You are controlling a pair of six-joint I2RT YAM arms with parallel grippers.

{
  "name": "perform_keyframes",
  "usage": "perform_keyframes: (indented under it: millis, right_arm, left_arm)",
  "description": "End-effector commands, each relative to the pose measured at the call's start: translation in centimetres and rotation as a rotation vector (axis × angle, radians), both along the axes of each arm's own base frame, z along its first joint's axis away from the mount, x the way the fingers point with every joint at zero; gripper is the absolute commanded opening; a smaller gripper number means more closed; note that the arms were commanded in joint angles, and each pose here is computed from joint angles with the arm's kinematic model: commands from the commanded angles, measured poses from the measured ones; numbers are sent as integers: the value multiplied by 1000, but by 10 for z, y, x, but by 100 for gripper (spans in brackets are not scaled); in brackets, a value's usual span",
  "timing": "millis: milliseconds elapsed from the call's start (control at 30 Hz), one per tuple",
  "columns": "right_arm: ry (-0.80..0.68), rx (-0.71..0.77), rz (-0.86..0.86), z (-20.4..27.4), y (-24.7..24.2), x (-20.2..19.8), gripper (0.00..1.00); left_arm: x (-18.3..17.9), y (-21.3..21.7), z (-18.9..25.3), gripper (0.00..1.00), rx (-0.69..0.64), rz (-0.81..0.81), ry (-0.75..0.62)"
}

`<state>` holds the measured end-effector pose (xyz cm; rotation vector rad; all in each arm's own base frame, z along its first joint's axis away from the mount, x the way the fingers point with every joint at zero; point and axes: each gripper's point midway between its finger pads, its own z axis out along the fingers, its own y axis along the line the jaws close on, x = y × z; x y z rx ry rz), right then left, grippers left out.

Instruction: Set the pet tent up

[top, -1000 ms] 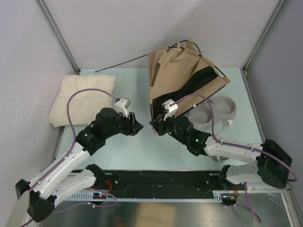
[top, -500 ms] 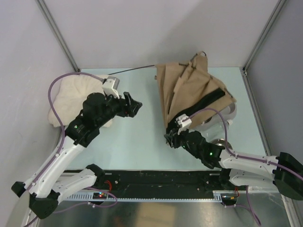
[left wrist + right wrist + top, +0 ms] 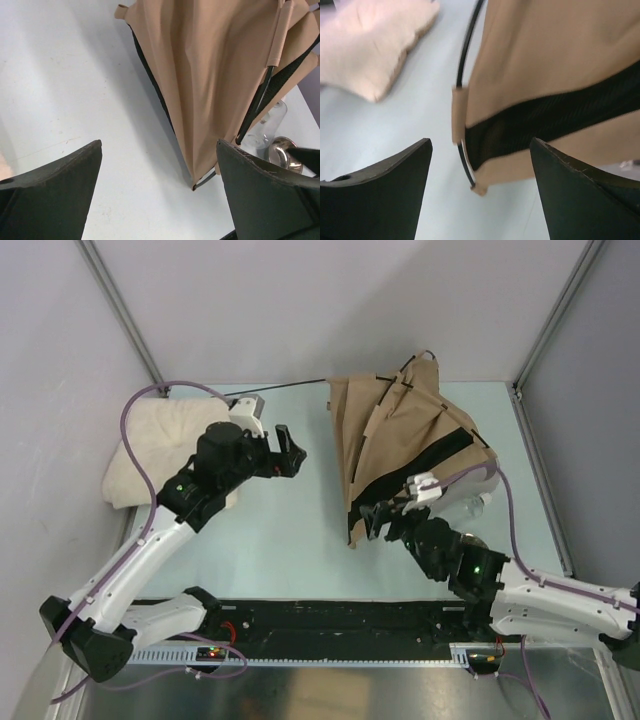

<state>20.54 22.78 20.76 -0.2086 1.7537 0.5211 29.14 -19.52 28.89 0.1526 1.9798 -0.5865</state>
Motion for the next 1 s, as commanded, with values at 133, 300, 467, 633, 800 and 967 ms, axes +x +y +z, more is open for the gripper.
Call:
perform_keyframes:
  millis: [133, 300, 467, 633, 800, 967]
  right_arm:
    - [-73, 72, -258, 117, -18, 35, 81]
    - [-75, 65, -355, 149, -11, 63, 69]
    - [-22, 36, -417, 148, -2, 93, 62]
    - [9, 17, -425, 139, 6, 118, 60]
    - [38, 0, -433, 129, 9, 139, 60]
    - [64, -20, -425, 116, 14, 157, 60]
  left_arm:
    - [-9, 26, 53, 100, -51, 73, -138]
    - [-28, 35, 62, 100, -83, 70, -163]
    - [-43, 44, 56, 100, -126, 88, -153]
    - [-46, 44, 38, 100, -137, 97, -111]
    - [-47, 44, 27, 100, -138, 103, -88]
    - [-48, 45, 22, 100, -124, 95, -85]
